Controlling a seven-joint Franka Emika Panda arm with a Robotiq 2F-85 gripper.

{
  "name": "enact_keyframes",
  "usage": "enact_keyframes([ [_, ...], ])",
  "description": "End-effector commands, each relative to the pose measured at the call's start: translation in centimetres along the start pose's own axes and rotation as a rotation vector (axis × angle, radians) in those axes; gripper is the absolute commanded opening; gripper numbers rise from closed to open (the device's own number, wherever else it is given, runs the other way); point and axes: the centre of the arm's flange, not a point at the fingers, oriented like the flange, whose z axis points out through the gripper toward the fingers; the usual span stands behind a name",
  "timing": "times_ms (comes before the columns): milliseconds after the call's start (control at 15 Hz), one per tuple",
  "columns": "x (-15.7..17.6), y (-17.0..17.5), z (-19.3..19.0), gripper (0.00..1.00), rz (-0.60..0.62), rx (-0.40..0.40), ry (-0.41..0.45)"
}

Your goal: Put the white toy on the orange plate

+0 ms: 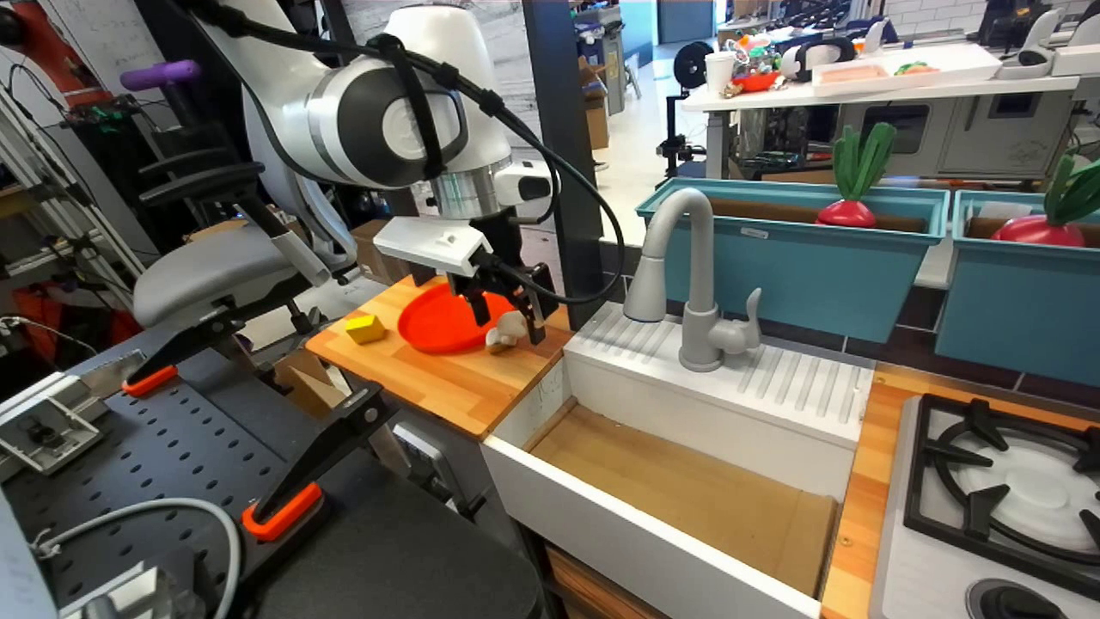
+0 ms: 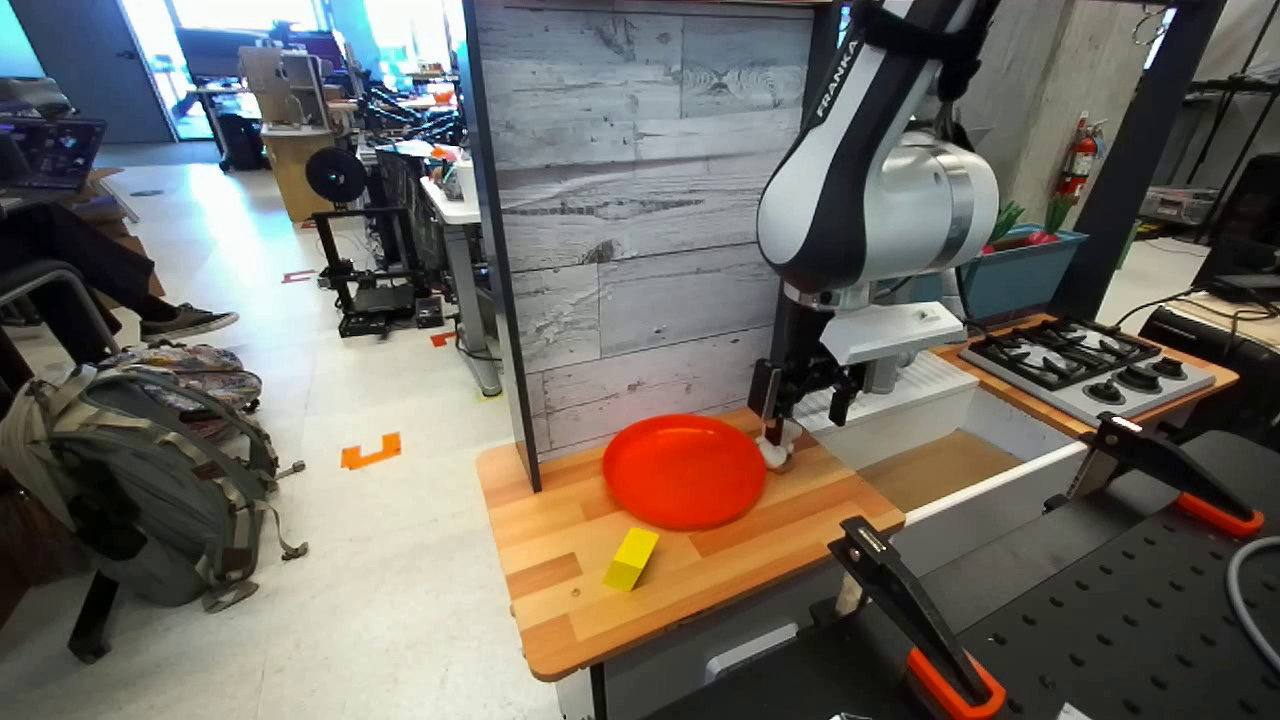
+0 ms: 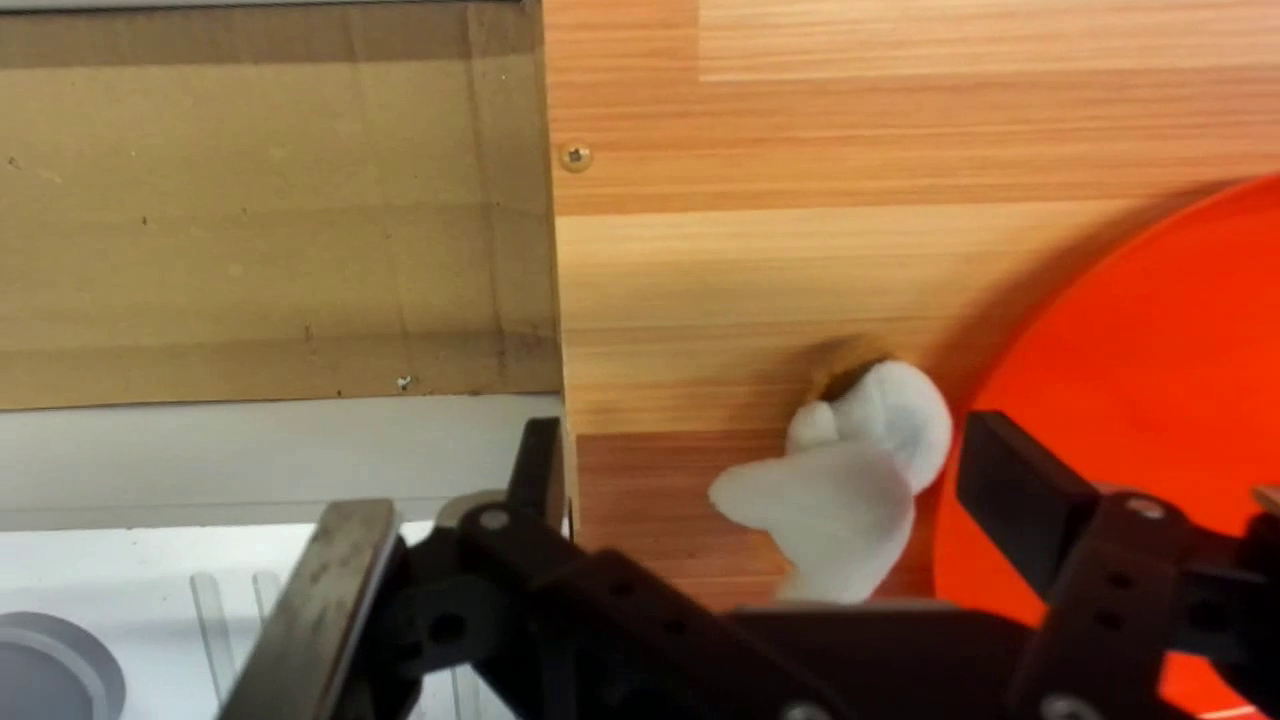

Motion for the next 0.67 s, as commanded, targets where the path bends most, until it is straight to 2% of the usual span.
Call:
enact_keyframes([
  [0, 0.3, 0.3, -3.2, 1.00, 0.018, 0.032, 0.079],
  [400, 1.9, 0.5, -2.5, 1.00, 0.045, 0.019, 0.157],
  [600, 2.6, 0.4, -2.0, 1.00, 0.058, 0.011, 0.165],
])
